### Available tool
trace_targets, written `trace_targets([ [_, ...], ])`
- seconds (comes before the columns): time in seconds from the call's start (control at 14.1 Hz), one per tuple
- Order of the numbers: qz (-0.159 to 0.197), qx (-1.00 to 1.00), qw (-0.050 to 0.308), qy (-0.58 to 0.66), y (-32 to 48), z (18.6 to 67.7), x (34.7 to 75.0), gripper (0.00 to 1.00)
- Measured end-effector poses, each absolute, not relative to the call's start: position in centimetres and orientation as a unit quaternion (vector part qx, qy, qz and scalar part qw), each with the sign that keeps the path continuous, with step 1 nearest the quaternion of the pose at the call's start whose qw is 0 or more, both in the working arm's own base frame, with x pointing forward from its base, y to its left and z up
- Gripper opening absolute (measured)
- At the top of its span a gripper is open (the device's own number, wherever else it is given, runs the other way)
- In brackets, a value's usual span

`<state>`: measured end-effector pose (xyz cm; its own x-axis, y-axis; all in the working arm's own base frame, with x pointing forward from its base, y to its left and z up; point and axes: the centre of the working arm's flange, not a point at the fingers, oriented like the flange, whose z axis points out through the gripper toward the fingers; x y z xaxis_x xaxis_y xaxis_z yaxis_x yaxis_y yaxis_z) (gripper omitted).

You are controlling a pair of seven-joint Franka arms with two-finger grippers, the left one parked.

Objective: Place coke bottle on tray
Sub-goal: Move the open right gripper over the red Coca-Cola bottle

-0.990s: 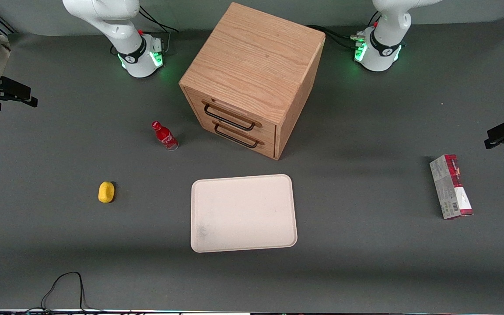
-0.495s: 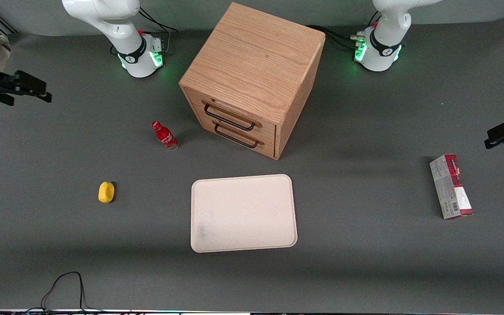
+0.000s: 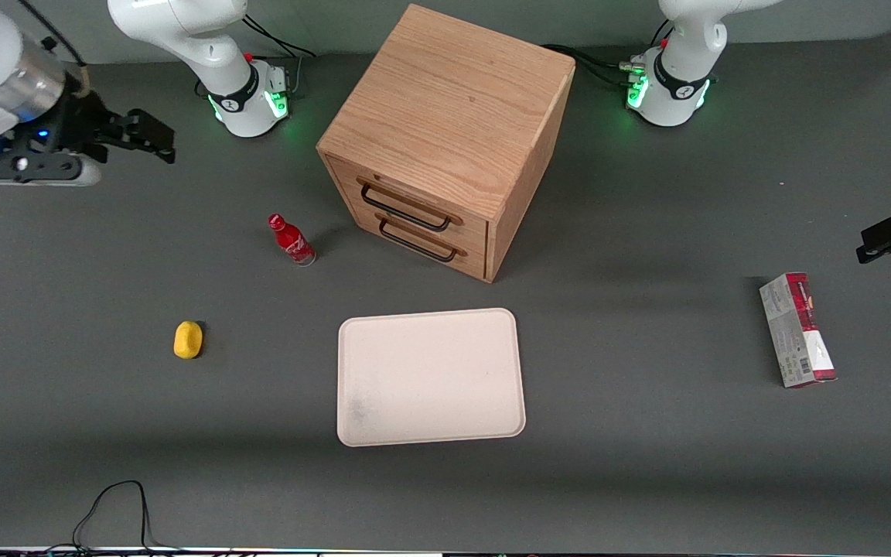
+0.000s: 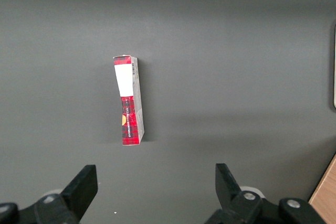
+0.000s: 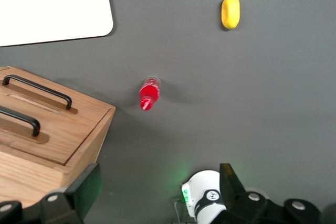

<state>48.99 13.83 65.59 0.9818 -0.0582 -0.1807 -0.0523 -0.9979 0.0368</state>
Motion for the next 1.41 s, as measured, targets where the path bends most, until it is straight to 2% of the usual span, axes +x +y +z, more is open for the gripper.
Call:
trace_targets([
  [0.28, -0.094, 0.995, 0.017, -0.033, 14.7, 65.6, 48.7, 1.0],
  [0.64, -0.118, 0.992, 0.015, -0.031, 14.9, 63.7, 48.6, 1.0],
  [1.41, -0.101, 0.995, 0.002, -0.022, 17.6, 50.6, 49.9, 1.0],
])
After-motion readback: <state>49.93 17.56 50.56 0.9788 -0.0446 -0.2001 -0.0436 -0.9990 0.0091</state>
